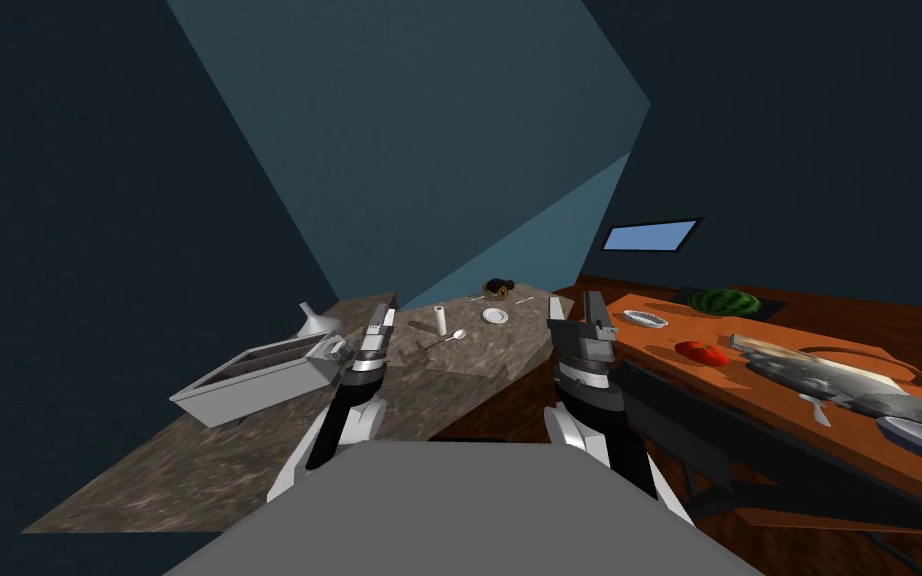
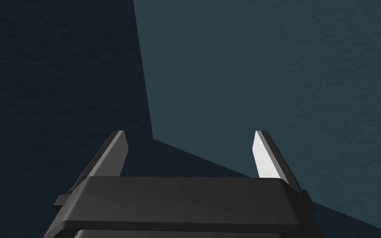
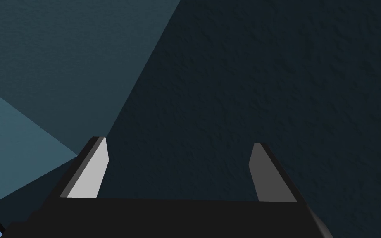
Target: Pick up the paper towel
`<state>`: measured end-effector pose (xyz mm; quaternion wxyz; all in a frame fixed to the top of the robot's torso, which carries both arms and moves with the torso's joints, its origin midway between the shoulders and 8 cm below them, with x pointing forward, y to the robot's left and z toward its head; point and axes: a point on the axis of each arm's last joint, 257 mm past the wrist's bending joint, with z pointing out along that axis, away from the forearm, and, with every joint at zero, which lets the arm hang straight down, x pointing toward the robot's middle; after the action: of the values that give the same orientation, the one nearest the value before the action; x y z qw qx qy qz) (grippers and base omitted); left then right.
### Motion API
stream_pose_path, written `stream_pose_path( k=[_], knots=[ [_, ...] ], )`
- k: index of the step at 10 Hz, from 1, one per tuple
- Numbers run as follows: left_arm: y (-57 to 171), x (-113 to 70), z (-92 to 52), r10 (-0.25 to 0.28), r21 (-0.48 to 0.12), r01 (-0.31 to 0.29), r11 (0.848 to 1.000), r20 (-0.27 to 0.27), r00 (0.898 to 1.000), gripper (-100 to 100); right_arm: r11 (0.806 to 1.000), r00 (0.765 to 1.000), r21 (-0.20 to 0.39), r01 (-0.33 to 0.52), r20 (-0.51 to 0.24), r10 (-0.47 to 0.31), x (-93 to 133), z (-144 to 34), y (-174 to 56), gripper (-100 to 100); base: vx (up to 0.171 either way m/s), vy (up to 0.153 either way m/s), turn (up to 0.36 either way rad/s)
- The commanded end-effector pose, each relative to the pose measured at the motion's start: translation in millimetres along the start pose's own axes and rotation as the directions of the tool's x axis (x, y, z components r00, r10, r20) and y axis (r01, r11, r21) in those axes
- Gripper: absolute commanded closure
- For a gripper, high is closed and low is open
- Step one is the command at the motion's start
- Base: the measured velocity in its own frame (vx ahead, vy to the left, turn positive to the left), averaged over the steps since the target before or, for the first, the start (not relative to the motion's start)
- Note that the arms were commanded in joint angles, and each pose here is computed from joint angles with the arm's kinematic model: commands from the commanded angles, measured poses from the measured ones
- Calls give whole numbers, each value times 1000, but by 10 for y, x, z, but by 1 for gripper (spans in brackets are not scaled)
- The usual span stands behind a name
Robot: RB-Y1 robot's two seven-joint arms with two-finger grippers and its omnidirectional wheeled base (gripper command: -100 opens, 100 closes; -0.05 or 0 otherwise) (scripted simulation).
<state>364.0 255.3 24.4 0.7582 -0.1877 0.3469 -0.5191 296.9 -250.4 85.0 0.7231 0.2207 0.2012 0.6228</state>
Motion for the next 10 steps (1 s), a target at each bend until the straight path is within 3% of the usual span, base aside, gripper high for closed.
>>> stream_pose_path(
  k=[1, 4, 7, 9, 10],
  knots=[
    [175, 107, -10, 41, -31, -42, 999, -31, 999, -100, 1000, 1000, 0, 0, 0, 0, 0, 0, 0, 0, 46, -49, -2],
    [459, 256, -66, 108, -80, -115, 990, -89, 990, -100, 1000, 1000, 0, 0, 0, 0, 0, 0, 0, 0, 42, -46, -3],
    [715, 383, -133, 167, -117, -185, 976, -148, 975, -100, 1000, 1000, 0, 0, 0, 0, 0, 0, 0, 0, 38, -45, -2],
    [871, 454, -181, 203, -134, -230, 964, -189, 961, -100, 1000, 1000, 0, 0, 0, 0, 0, 0, 0, 0, 38, -40, -3],
    [1022, 517, -232, 239, -148, -276, 950, -230, 944, -100, 1000, 1000, 0, 0, 0, 0, 0, 0, 0, 0, 38, -56, -6]
  ],
)
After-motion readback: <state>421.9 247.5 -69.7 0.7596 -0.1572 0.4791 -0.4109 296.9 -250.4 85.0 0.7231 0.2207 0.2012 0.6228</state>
